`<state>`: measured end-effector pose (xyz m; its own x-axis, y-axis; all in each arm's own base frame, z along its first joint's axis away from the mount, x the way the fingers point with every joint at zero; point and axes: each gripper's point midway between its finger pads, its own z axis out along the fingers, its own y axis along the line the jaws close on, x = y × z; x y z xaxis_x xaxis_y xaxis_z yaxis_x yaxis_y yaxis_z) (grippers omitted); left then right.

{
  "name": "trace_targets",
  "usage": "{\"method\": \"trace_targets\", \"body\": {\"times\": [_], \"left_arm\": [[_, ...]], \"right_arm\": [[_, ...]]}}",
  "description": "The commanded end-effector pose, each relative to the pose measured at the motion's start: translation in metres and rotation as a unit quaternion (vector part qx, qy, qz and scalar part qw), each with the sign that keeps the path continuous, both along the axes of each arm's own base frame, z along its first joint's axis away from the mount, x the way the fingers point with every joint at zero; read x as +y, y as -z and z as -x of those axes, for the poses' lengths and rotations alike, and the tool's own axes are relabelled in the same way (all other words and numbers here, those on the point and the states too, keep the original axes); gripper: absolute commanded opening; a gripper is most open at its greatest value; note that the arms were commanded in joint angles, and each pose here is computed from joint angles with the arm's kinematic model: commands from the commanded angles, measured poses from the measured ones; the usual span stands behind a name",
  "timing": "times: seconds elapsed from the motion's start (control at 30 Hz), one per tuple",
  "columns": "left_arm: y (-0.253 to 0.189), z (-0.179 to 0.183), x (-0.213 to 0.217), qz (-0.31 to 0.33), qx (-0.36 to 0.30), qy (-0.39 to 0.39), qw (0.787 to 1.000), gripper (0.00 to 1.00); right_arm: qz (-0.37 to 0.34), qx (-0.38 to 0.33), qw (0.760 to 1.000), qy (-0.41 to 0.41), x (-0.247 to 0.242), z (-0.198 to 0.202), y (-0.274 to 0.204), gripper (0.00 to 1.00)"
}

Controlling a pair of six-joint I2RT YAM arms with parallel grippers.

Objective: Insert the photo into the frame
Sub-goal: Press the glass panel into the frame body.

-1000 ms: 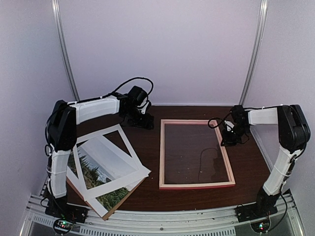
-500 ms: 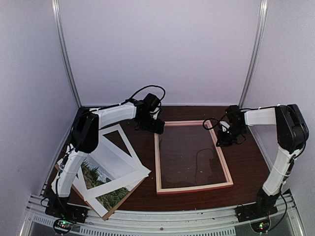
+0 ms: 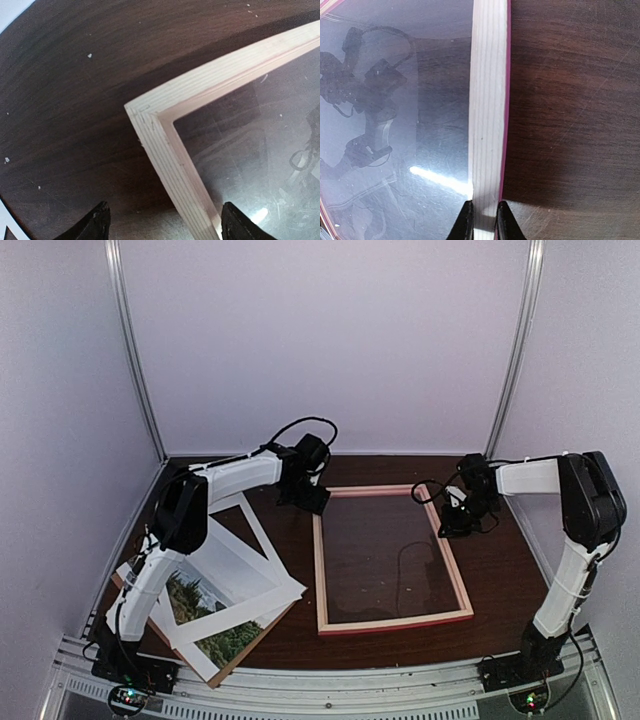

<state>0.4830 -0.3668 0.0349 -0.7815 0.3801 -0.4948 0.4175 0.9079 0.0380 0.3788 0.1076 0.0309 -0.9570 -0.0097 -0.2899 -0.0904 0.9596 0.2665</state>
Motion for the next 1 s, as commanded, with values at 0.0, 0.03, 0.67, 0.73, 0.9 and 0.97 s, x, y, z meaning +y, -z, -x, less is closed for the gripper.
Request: {"method": "trace_targets", "body": {"times": [0.0, 0.03, 0.67, 0.73, 0.9, 0.97], "left_arm": [[0.010, -0.006, 0.009, -0.042, -0.010, -0.001, 0.999, 0.76], [0.011, -0.007, 0.009, -0.044, -0.011, -0.002, 0.999, 0.76], [0.027, -0.023, 0.022, -0.098, -0.030, -0.008, 0.995, 0.71], [0.029, -0.026, 0.024, -0.104, -0.033, -0.010, 0.994, 0.72], [0.032, -0.033, 0.030, -0.088, -0.021, -0.022, 0.996, 0.72], [0.032, -0.035, 0.032, -0.081, -0.018, -0.028, 0.996, 0.72]], "right_arm": [[-0.019, 0.010, 1.000, -0.006, 0.012, -0.001, 0.010, 0.11], [-0.018, 0.010, 1.000, -0.006, 0.012, 0.000, 0.009, 0.11], [-0.014, 0.010, 1.000, -0.003, 0.009, 0.003, 0.009, 0.11], [-0.013, 0.009, 1.000, -0.003, 0.009, 0.004, 0.008, 0.11], [-0.011, 0.007, 1.000, 0.000, 0.007, 0.007, 0.007, 0.11], [-0.012, 0.007, 1.000, 0.002, 0.007, 0.008, 0.007, 0.11]]}}
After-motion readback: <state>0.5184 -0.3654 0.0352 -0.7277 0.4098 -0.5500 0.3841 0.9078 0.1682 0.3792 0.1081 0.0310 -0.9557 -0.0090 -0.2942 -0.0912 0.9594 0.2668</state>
